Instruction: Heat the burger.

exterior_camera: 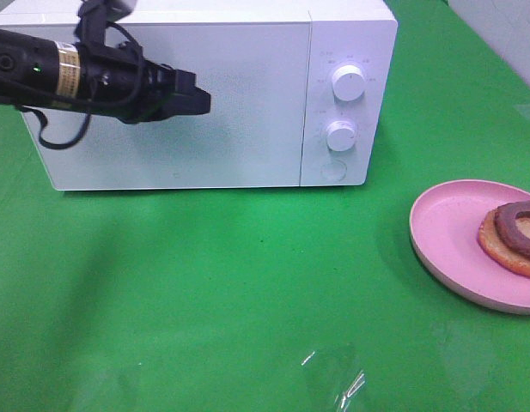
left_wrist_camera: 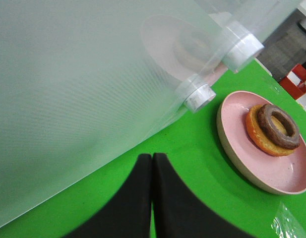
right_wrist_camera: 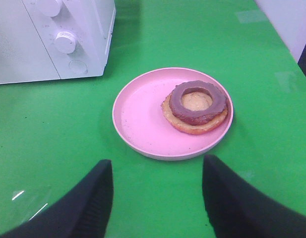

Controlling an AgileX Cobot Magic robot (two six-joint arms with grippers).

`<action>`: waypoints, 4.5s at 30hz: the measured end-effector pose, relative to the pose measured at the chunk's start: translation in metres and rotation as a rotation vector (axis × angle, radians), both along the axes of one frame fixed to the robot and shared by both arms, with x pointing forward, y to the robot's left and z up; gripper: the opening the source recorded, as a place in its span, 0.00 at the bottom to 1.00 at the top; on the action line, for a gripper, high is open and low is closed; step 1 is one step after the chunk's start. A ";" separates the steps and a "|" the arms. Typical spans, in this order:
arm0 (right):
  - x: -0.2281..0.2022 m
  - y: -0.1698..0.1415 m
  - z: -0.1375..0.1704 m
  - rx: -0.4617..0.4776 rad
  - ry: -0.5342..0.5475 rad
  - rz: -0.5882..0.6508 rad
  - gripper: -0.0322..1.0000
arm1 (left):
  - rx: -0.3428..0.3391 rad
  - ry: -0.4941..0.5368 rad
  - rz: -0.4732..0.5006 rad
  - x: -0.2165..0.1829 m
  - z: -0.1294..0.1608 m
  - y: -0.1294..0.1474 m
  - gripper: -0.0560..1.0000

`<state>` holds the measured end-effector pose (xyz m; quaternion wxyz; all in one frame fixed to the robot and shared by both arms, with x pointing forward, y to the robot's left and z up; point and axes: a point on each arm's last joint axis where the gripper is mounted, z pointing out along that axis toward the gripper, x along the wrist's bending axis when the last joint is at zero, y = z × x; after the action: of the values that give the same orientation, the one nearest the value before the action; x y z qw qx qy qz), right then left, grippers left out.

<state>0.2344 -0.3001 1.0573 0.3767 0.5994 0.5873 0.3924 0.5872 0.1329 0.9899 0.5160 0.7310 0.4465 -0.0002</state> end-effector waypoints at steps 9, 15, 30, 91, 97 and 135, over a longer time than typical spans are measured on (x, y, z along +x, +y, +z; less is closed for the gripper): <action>0.000 0.000 0.000 0.000 0.000 0.000 0.53 | -0.005 -0.055 0.153 -0.014 0.065 0.040 0.05; 0.000 0.000 0.000 0.000 0.000 0.000 0.53 | -0.001 -0.365 0.115 -0.049 0.134 0.049 0.05; 0.000 0.000 0.000 0.000 0.000 0.000 0.53 | 0.185 -1.016 0.154 -0.118 0.225 0.075 0.05; 0.000 0.000 0.000 0.000 0.000 0.000 0.53 | 0.357 -0.299 0.609 -0.352 0.067 0.174 0.05; 0.000 0.000 0.000 0.000 0.000 0.000 0.53 | 0.380 -0.303 0.582 -0.352 0.065 0.173 0.05; 0.000 0.000 0.000 0.000 0.000 0.000 0.53 | 0.474 -0.316 0.682 -0.354 0.064 0.166 0.05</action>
<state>0.2344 -0.3001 1.0573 0.3767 0.5994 0.5873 0.3924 0.2335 0.2985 1.0544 0.3667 0.6311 0.5655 0.3841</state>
